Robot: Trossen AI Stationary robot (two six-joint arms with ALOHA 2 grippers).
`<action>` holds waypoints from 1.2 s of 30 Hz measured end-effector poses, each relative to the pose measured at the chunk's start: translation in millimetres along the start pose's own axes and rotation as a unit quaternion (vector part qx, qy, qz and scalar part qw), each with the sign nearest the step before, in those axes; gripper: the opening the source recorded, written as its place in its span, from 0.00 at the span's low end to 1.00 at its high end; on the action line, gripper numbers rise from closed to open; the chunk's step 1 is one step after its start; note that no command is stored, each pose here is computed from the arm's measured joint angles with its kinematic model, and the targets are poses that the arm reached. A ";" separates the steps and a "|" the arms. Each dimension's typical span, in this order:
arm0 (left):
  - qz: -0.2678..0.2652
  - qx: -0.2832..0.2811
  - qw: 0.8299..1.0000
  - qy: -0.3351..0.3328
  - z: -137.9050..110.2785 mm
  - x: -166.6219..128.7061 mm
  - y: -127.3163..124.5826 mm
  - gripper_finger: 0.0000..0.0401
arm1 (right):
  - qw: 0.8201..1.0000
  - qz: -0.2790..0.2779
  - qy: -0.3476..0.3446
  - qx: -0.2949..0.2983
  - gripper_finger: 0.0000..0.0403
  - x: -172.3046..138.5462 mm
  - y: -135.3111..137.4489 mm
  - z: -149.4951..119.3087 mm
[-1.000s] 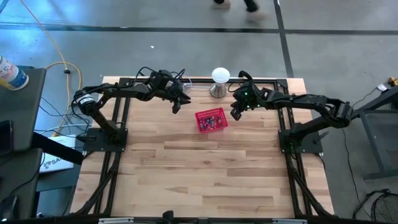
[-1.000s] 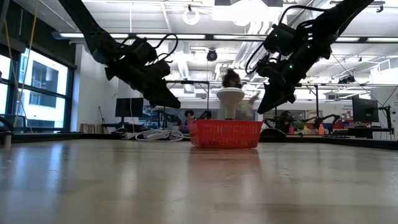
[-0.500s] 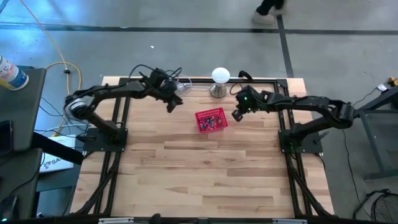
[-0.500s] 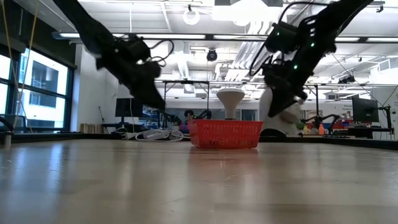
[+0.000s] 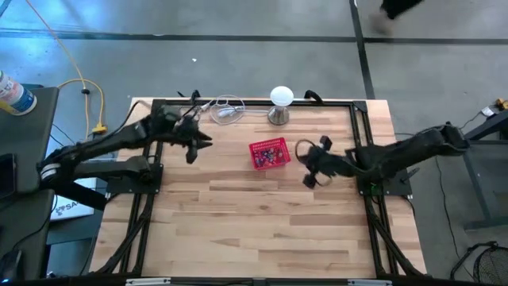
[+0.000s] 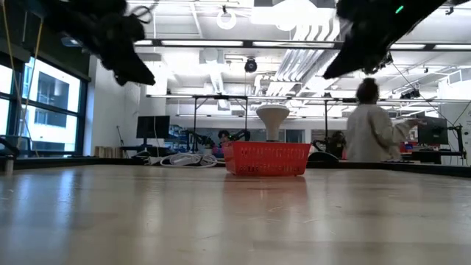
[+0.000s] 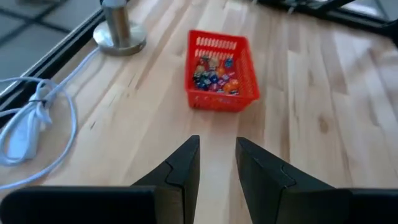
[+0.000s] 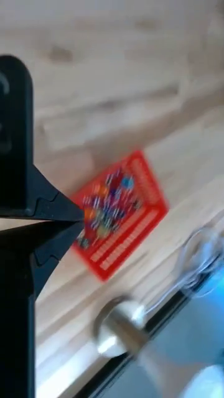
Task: Pick & Place Dice
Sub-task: Return to Home Position
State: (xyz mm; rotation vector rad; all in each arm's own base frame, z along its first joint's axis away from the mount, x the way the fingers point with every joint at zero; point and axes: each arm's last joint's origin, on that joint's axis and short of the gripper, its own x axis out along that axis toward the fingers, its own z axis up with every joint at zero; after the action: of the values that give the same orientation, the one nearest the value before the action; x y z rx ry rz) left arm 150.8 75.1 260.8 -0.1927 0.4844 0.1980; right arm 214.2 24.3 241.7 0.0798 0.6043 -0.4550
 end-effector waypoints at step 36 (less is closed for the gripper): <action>-0.071 0.018 0.984 -0.160 -118.3 -19.0 -29.4 0.24 | 0.957 0.123 -0.252 0.079 0.01 -32.2 -11.8 -127.5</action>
State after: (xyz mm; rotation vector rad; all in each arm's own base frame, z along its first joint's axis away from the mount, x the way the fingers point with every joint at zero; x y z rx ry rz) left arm 89.0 17.0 171.2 -0.1553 0.1543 0.0767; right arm 118.0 52.2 155.6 0.1831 0.0515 -0.2633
